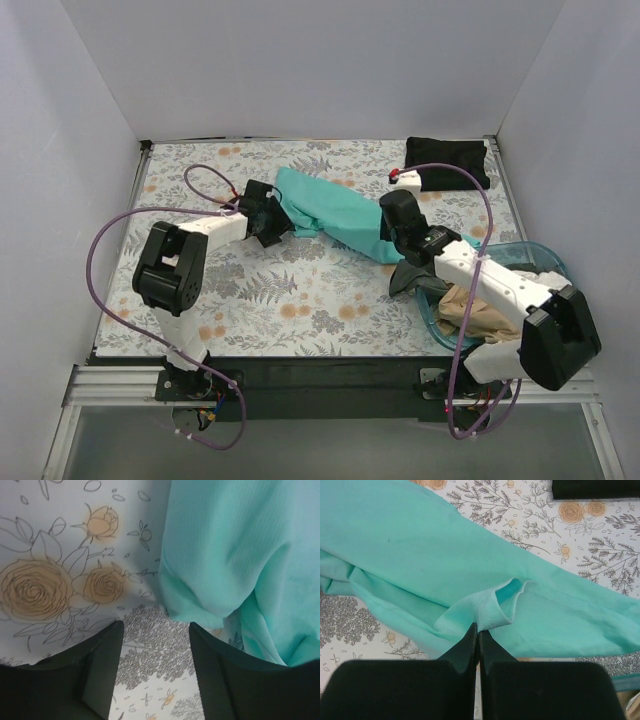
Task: Fold and stack the t-shirts
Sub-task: Flatten the tshirt out
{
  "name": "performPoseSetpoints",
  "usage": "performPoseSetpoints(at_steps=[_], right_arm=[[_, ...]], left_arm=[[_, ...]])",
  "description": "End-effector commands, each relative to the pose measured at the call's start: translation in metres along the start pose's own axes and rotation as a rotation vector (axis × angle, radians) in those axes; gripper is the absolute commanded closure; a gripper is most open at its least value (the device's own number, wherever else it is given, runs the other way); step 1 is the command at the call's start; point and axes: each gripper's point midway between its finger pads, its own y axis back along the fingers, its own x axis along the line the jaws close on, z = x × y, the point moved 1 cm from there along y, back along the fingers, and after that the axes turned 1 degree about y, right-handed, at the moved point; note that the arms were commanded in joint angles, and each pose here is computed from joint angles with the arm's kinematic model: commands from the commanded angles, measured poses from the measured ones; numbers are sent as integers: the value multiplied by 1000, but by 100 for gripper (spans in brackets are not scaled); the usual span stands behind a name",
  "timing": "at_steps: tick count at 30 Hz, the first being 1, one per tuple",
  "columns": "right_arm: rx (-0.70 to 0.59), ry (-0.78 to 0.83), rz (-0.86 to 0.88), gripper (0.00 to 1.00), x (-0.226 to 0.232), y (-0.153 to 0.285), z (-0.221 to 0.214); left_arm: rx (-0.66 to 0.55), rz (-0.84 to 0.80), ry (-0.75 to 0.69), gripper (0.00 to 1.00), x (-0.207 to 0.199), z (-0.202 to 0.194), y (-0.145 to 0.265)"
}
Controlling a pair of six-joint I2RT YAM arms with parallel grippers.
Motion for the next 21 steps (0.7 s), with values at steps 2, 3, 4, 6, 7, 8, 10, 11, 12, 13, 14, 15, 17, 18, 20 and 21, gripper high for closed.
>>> performPoseSetpoints(at_steps=[2, 3, 4, 6, 7, 8, 10, 11, 12, 13, 14, 15, 17, 18, 20, 21], right_arm=[[-114, -79, -1, 99, -13, 24, 26], [-120, -83, -2, 99, -16, 26, 25], [-139, -95, 4, 99, -18, 31, 29], [-152, -103, 8, 99, -20, 34, 30], [-156, -104, 8, 99, -22, 37, 29], [-162, -106, 12, 99, -23, 38, 30], [-166, -101, 16, 99, -25, 41, 28], [-168, -101, 13, 99, -26, 42, 28], [-171, -101, 13, 99, -27, 42, 28], [-177, -102, 11, 99, -28, 44, 29], [-182, -92, 6, 99, -30, 44, 31], [-188, -86, 1, 99, -32, 46, 33], [-215, -78, -13, 99, -37, 51, 41], [-229, -80, -15, 99, -38, 54, 45], [-269, -89, -13, 99, -42, 65, 58], [-286, -83, -11, 99, -43, 69, 64]], left_arm=[[-45, 50, -24, 56, 2, 13, -15], [-42, 63, -27, 59, 4, 12, -21], [-42, 67, -28, 63, 4, 12, -24], [-34, 71, -37, 74, 3, 12, -32], [-31, 76, -39, 75, 4, 12, -35], [-31, 79, -49, 75, 4, 12, -37], [-38, 83, -57, 86, 2, 15, -41], [-42, 85, -60, 98, 1, 17, -41], [-50, 84, -72, 100, -1, 20, -39], [-69, 74, -82, 100, -5, 25, -33], [-97, 80, -86, 100, -6, 31, -28], [-123, 80, -99, 100, -7, 36, -20], [-231, 88, -97, 100, -8, 55, 11], [-265, 96, -96, 100, -6, 58, 21], [-370, 89, -90, 100, -5, 72, 59], [-404, 76, -88, 100, -7, 77, 74]])
